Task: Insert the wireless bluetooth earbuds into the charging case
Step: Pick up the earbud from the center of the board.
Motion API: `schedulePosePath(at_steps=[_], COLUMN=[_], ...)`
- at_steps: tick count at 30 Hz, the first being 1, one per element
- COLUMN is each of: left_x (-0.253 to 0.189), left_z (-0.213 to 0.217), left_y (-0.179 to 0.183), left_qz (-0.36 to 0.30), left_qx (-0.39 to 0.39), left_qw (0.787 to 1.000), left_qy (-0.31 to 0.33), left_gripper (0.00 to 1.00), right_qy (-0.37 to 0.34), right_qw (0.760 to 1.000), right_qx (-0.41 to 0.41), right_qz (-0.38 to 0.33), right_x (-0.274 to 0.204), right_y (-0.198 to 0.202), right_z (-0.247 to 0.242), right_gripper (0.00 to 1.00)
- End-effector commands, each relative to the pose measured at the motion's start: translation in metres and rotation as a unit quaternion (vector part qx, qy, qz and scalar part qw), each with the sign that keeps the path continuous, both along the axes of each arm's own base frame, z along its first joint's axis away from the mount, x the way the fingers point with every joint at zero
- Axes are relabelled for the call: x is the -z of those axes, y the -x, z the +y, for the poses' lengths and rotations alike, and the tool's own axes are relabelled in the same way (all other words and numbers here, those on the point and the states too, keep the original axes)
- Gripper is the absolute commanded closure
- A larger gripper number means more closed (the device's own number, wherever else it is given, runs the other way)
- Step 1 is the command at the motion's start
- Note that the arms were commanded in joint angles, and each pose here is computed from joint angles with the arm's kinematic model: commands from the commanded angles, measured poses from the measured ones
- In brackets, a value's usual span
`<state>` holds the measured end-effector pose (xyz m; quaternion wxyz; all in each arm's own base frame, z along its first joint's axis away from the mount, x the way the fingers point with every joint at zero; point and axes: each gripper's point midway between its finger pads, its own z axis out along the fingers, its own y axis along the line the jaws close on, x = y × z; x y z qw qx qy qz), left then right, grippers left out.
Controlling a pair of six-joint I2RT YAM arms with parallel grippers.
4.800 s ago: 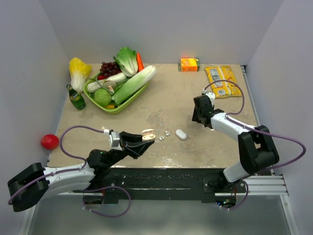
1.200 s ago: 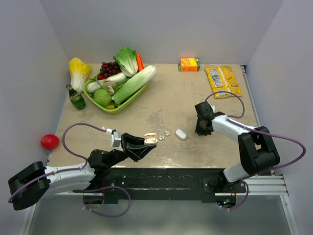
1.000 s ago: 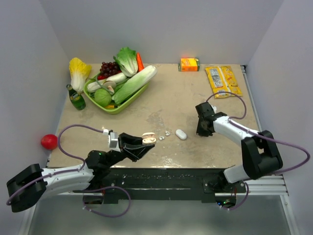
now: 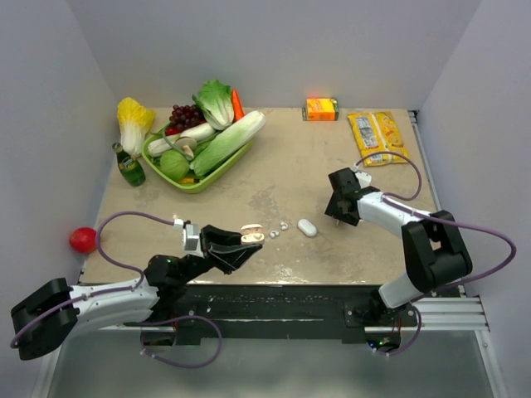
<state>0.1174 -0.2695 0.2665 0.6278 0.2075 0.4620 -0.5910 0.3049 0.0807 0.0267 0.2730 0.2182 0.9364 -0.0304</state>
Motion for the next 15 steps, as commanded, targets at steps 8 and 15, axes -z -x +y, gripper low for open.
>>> schedulePosePath(at_steps=[8,15], left_x=[0.014,0.016], left_z=[0.062,0.061], left_y=[0.038,0.037], left_qz=[-0.051,-0.049], left_qx=[0.001,0.000], left_qw=[0.995,0.995], left_qy=[0.089,0.084], left_gripper=[1.00,1.00], right_qy=[0.030,0.030], right_qw=[0.999,0.999], right_qx=[0.002,-0.004], right_qz=[0.014,0.021], right_x=[0.018,0.023], right_y=[-0.003,0.005], right_z=[-0.010,-0.011], right_gripper=[0.49,0.53])
